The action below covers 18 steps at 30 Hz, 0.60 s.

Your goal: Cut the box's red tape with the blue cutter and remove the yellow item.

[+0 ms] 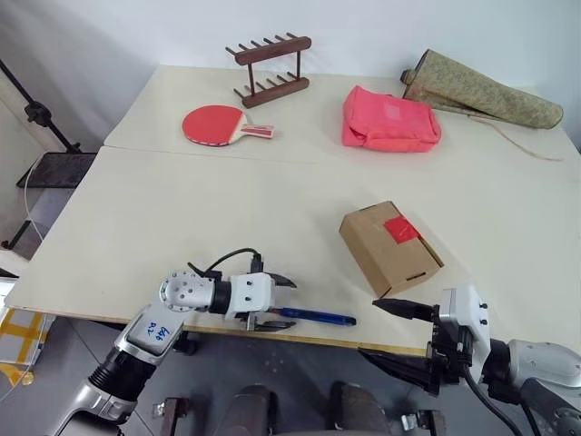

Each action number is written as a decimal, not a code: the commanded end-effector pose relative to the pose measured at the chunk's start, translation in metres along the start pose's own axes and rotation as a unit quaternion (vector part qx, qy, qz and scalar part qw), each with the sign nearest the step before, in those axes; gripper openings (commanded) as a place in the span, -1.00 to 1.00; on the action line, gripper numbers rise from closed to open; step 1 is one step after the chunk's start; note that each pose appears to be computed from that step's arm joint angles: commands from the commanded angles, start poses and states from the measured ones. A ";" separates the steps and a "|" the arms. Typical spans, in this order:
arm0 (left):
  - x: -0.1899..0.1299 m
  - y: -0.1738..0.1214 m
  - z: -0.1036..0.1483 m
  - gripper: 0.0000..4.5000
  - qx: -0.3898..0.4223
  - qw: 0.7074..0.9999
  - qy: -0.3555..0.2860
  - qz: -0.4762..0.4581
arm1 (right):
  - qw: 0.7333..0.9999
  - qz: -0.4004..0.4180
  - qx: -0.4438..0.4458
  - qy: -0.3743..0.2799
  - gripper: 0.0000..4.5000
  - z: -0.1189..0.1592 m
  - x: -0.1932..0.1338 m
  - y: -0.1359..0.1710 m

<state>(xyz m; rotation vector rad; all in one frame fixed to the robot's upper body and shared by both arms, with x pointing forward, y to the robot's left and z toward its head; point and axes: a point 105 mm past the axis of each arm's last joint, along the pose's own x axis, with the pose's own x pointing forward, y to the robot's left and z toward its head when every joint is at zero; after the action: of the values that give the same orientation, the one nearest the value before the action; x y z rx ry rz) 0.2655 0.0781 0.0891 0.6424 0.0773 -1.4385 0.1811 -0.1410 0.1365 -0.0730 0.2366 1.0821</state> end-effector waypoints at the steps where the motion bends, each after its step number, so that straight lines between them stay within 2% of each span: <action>1: 0.002 -0.015 -0.006 0.71 -0.039 0.998 0.008 -0.041 | 1.000 0.006 -0.011 -0.003 1.00 0.005 0.000 0.003; 6: 0.008 -0.022 -0.013 0.71 -0.068 0.995 0.029 -0.072 | 1.000 0.005 -0.012 -0.005 1.00 0.005 0.001 0.002; 7: 0.010 -0.024 -0.014 0.63 -0.068 0.994 0.033 -0.079 | 1.000 0.005 -0.012 -0.006 1.00 0.005 0.001 0.002; 9: 0.012 -0.024 -0.017 0.45 -0.066 0.994 0.043 -0.078 | 1.000 0.005 -0.013 -0.006 1.00 0.005 0.002 0.002; 18: 0.011 -0.028 -0.032 -0.72 -0.051 0.992 0.080 -0.079 | 1.000 0.006 -0.020 -0.006 1.00 0.005 0.003 0.002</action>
<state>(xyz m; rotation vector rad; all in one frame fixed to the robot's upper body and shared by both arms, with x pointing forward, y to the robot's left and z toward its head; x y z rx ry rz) 0.2510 0.0683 0.0779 0.6351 0.1789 -1.5668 0.1834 -0.1402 0.1377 -0.0925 0.2270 1.0826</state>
